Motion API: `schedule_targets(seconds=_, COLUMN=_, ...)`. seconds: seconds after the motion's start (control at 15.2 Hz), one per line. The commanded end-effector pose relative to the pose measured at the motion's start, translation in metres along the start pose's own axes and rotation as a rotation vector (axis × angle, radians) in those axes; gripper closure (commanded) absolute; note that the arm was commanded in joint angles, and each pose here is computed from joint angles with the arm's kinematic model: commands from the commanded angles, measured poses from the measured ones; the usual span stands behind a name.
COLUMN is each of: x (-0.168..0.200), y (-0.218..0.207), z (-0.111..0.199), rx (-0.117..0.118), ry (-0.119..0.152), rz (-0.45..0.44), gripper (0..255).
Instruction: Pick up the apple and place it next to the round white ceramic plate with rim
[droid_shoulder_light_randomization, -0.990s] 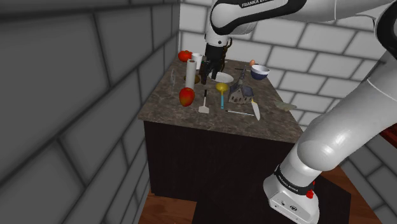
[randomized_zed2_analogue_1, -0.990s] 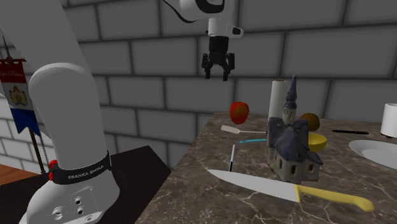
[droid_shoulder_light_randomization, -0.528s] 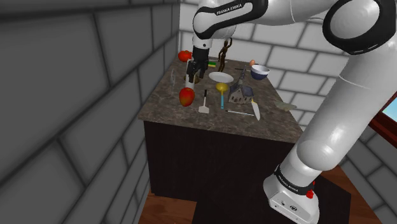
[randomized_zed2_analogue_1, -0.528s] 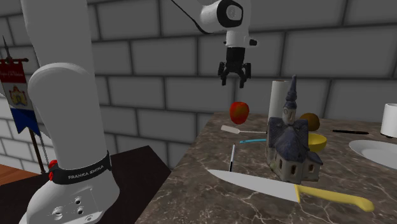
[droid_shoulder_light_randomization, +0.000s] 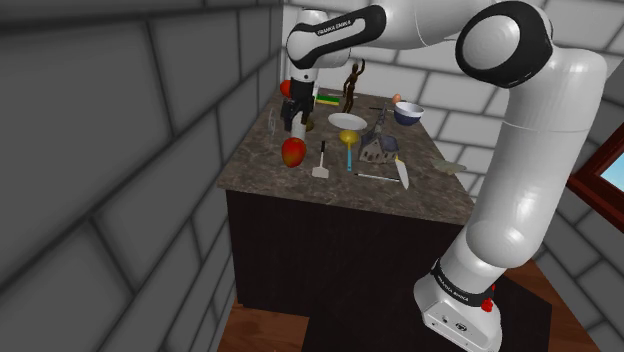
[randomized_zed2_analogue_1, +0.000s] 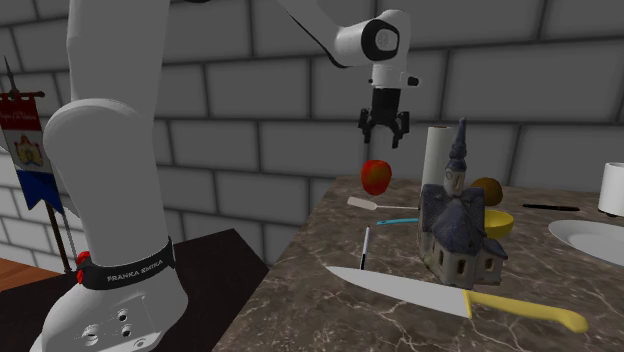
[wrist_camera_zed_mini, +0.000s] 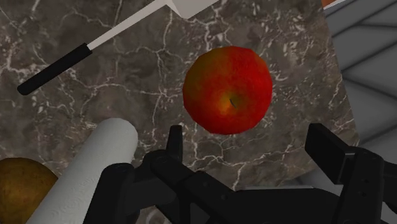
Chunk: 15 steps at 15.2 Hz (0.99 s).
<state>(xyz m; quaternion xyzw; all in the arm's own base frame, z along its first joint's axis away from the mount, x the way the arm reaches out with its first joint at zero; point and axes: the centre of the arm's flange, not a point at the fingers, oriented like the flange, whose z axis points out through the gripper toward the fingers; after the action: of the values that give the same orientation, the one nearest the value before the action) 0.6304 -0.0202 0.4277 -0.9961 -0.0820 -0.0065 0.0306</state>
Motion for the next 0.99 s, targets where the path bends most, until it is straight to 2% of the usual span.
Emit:
schedule_targets(seconds=0.0, x=0.001, y=0.000, z=0.010, rx=0.000, ry=0.001, rz=0.000, gripper=0)
schedule_targets(seconds=0.2, x=0.001, y=0.000, z=0.029, rx=0.000, ry=0.001, rz=0.000, gripper=0)
schedule_targets(seconds=0.73, x=0.001, y=0.000, z=0.029, rx=0.000, ry=0.001, rz=0.000, gripper=0)
schedule_targets(seconds=0.79, x=0.001, y=0.000, z=0.029, rx=0.000, ry=0.001, rz=0.000, gripper=255)
schedule_targets(seconds=0.92, x=0.001, y=0.000, z=0.029, rx=0.000, ry=0.001, rz=0.000, gripper=255)
